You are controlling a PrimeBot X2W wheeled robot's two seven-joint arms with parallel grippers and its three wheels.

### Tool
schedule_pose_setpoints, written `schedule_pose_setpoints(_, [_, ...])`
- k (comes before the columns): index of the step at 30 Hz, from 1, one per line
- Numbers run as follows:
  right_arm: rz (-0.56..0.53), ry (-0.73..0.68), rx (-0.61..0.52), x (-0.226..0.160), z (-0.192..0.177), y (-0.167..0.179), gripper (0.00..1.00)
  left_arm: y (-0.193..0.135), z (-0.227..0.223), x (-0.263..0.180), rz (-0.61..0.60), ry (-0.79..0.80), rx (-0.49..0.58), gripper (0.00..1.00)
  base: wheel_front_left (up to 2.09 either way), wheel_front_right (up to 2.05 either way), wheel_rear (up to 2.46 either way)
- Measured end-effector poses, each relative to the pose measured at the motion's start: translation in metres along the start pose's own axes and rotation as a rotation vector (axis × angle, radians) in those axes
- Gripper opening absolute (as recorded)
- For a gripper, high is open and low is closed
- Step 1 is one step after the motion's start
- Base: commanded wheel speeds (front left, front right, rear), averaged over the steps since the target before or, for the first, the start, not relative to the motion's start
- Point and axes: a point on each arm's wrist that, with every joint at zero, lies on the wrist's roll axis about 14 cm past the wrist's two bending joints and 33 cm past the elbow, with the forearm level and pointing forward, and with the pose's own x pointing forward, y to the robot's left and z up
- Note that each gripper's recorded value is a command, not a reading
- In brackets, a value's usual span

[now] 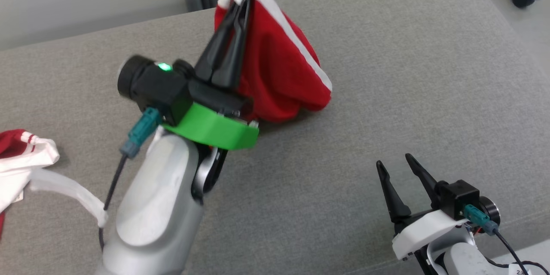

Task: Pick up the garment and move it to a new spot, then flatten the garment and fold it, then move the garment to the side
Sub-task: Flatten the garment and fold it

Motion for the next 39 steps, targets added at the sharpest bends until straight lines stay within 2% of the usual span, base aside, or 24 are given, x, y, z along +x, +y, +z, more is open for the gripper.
schedule_pose_setpoints(3, [0.025, -0.001, -0.004, 0.004, 0.000, 0.008, 1.00, 0.022, -0.038, -0.044, 0.108, 0.141, 0.001, 0.00, 0.00, 0.00, 0.00])
schedule_pose_setpoints(8, [0.087, -0.009, -0.005, 0.013, 0.002, 0.028, 1.00, 0.083, -0.079, -0.146, 0.391, 0.352, 0.009, 0.00, 0.00, 0.00, 0.00])
schedule_pose_setpoints(14, [0.142, -0.020, -0.003, 0.021, 0.005, 0.046, 1.00, 0.105, -0.090, -0.226, 0.576, 0.476, 0.023, 0.00, 0.00, 0.00, 0.00])
schedule_pose_setpoints(15, [0.148, -0.021, -0.003, 0.022, 0.005, 0.048, 1.00, 0.107, -0.091, -0.235, 0.599, 0.487, 0.020, 0.18, 0.00, 0.00, 0.00])
schedule_pose_setpoints(16, [0.157, -0.021, -0.004, 0.022, 0.005, 0.051, 1.00, 0.109, -0.091, -0.244, 0.628, 0.496, 0.016, 0.43, 0.00, 0.00, 0.00])
schedule_pose_setpoints(17, [0.164, -0.022, -0.004, 0.023, 0.005, 0.054, 1.00, 0.113, -0.089, -0.252, 0.660, 0.495, 0.013, 0.94, 0.00, 0.00, 0.00])
schedule_pose_setpoints(18, [0.169, -0.021, -0.005, 0.023, 0.005, 0.055, 1.00, 0.118, -0.086, -0.258, 0.691, 0.490, 0.015, 1.00, 0.00, 0.00, 0.00])
schedule_pose_setpoints(21, [0.179, -0.023, -0.007, 0.022, 0.006, 0.059, 1.00, 0.134, -0.072, -0.274, 0.783, 0.468, 0.056, 1.00, 0.00, 0.00, 0.00])
schedule_pose_setpoints(25, [0.182, -0.034, -0.008, 0.018, 0.010, 0.060, 1.00, 0.138, -0.060, -0.288, 0.836, 0.459, 0.100, 1.00, 0.00, 0.00, 0.00])
schedule_pose_setpoints(29, [0.179, -0.046, -0.008, 0.014, 0.014, 0.059, 1.00, 0.134, -0.050, -0.289, 0.832, 0.441, 0.121, 1.00, 0.00, 0.00, 0.00])
schedule_pose_setpoints(33, [0.173, -0.039, -0.004, 0.006, 0.011, 0.057, 1.00, 0.114, -0.061, -0.295, 0.810, 0.472, 0.082, 1.00, 0.00, 0.00, 0.00])
schedule_pose_setpoints(39, [0.169, -0.012, 0.000, 0.003, 0.002, 0.056, 1.00, 0.101, -0.066, -0.292, 0.797, 0.471, 0.045, 1.00, 0.00, 0.00, 0.00])
